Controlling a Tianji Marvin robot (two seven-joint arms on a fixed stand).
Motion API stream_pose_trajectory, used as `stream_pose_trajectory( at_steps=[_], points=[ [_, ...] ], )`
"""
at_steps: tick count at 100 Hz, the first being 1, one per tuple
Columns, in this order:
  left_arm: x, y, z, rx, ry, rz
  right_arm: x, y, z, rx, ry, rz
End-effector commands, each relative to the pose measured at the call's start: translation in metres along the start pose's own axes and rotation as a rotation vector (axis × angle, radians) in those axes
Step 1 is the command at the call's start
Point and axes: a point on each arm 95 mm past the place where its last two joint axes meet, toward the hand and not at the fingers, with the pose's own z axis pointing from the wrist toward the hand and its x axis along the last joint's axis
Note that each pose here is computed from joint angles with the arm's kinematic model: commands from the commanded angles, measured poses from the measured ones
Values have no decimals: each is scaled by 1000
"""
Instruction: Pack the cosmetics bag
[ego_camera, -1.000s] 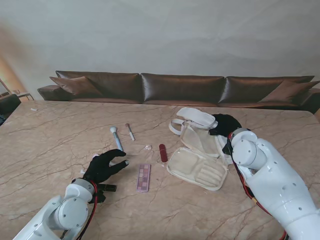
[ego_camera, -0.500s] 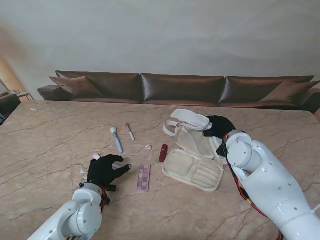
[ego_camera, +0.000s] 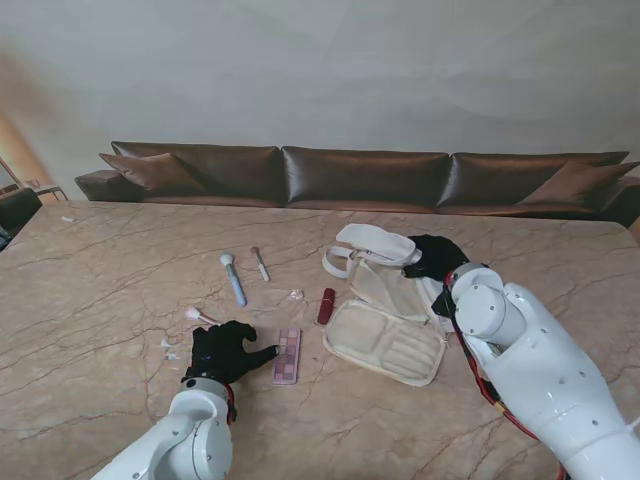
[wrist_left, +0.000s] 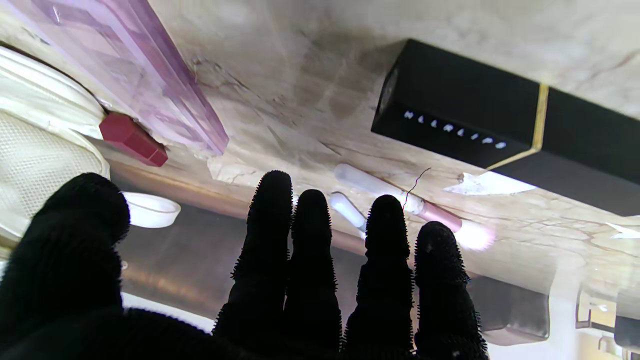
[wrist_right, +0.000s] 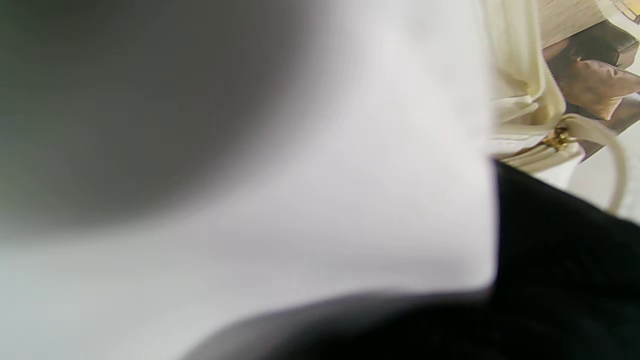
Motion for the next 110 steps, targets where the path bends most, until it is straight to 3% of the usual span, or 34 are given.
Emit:
stream_pose_trajectory(
  at_steps=[1,49,110],
  points=[
    [10,3,-4,-17,12,-11,3,-2,-1,-1,16,5],
    [36,22,-6,-71,12,32,0,-2,-5,-6,18,30],
    [54,40,4,-86,7,117,-3,-3,-9,-12,16,52]
  ],
)
